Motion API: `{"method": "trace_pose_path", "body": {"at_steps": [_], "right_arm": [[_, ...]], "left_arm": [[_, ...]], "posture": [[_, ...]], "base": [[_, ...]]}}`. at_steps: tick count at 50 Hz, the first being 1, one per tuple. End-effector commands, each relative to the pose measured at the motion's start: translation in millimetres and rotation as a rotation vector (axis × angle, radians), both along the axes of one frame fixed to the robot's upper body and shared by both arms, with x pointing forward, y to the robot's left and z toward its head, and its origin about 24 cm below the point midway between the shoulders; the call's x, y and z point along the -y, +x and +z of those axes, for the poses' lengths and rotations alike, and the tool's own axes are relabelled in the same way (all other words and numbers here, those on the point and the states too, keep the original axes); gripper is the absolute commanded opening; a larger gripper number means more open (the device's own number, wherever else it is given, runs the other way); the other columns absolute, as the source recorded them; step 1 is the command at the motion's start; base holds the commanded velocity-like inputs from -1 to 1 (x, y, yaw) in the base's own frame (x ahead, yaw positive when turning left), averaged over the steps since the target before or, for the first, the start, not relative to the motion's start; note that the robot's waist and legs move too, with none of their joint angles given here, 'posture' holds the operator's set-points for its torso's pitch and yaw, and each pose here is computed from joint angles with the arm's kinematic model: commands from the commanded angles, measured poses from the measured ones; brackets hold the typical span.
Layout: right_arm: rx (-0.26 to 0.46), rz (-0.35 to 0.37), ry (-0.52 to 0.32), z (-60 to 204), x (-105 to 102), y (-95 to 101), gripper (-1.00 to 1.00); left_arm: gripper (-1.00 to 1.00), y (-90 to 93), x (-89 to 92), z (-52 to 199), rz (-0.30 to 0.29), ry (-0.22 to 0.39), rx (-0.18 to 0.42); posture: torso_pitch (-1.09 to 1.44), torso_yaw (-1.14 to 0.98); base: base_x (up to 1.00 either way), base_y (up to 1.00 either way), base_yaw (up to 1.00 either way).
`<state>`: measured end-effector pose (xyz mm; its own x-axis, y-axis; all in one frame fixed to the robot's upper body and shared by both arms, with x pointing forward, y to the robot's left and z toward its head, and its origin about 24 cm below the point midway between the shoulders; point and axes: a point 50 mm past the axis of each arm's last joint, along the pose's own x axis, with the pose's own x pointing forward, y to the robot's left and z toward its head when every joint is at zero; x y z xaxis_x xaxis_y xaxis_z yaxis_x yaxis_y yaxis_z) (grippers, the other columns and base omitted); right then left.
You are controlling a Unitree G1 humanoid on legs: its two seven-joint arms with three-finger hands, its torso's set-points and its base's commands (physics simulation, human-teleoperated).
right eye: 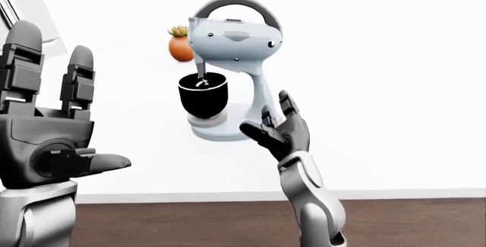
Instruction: Open the stand mixer head.
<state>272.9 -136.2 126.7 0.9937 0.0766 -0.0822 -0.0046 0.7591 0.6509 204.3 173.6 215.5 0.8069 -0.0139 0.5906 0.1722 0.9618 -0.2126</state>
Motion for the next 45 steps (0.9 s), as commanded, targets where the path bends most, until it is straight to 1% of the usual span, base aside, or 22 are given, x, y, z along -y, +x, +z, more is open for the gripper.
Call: {"method": "trace_pose_path", "body": {"at_steps": [1, 23, 29, 34, 45], "right_arm": [[0.086, 0.001, 0.011, 16.7, -0.6, 1.6, 1.00], [0.071, -0.006, 0.013, 10.6, 0.3, 13.5, 1.00], [0.065, -0.006, 0.010, 8.3, -0.2, 18.2, 1.00], [0.052, -0.018, 0.010, 1.3, 2.2, 24.7, 1.00], [0.052, -0.026, 0.009, 0.1, 3.6, 31.6, 1.00]], "left_arm": [[0.96, -3.8, 1.4, 8.9, -0.005, 0.004, 0.059], [0.97, -3.8, 0.8, 9.0, -0.003, 0.005, 0.060], [0.97, -3.7, 1.2, 8.9, -0.003, 0.005, 0.060], [0.97, -3.4, 0.9, 8.7, -0.003, 0.005, 0.059], [0.97, -3.3, 0.7, 8.4, -0.002, 0.006, 0.059]], "posture": [[-0.36, 0.00], [-0.36, 0.00], [-0.36, 0.00], [-0.36, 0.00], [-0.36, 0.00]], "base": [[0.00, 0.00, 0.00], [0.00, 0.00, 0.00], [0.00, 0.00, 0.00], [0.00, 0.00, 0.00], [0.00, 0.00, 0.00]]}}
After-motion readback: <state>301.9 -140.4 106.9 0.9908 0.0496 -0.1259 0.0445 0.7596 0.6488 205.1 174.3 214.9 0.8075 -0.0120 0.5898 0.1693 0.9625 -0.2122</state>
